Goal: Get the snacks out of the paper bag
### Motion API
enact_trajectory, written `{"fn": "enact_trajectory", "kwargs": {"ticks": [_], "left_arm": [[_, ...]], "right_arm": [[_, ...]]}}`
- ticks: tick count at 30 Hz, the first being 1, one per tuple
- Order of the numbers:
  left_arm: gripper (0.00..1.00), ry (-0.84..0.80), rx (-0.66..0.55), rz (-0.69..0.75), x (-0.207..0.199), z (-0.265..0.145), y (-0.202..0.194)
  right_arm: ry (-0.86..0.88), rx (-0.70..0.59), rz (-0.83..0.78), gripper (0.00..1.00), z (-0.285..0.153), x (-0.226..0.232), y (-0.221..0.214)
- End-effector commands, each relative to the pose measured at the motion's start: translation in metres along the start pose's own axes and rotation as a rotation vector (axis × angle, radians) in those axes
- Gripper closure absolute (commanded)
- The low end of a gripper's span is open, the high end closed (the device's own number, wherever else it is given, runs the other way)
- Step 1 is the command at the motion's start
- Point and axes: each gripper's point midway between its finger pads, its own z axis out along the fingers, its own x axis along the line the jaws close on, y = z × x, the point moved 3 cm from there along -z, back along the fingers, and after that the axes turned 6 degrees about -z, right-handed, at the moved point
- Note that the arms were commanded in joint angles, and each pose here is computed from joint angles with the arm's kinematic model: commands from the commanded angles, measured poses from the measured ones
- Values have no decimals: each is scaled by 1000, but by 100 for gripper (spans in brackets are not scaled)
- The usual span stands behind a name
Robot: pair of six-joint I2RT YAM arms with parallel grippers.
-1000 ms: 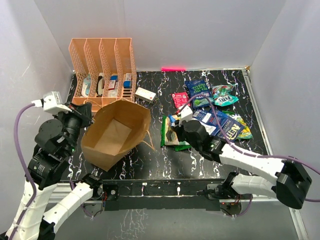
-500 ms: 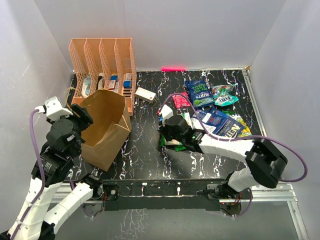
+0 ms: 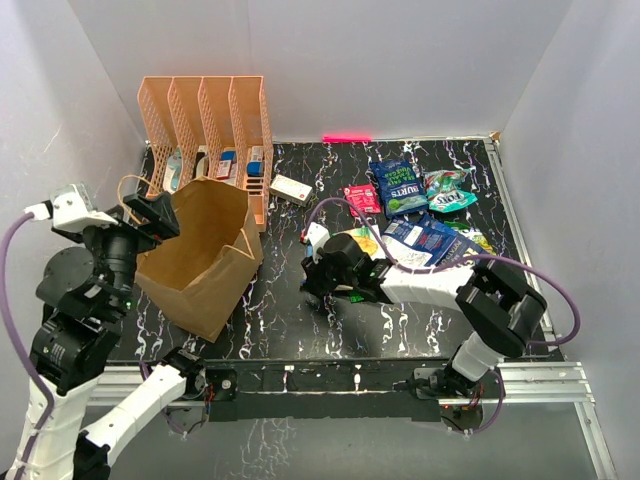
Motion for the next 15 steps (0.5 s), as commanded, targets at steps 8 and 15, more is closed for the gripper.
{"fn": "enact_trajectory", "kwargs": {"ticks": [8, 15], "left_arm": [[2, -368, -70, 89, -63, -11, 51], [2, -534, -57, 228, -96, -20, 64]], "right_arm": [[-83, -307, 116, 10, -77, -13, 93], [-236, -606, 186, 1, -200, -35, 164]]}}
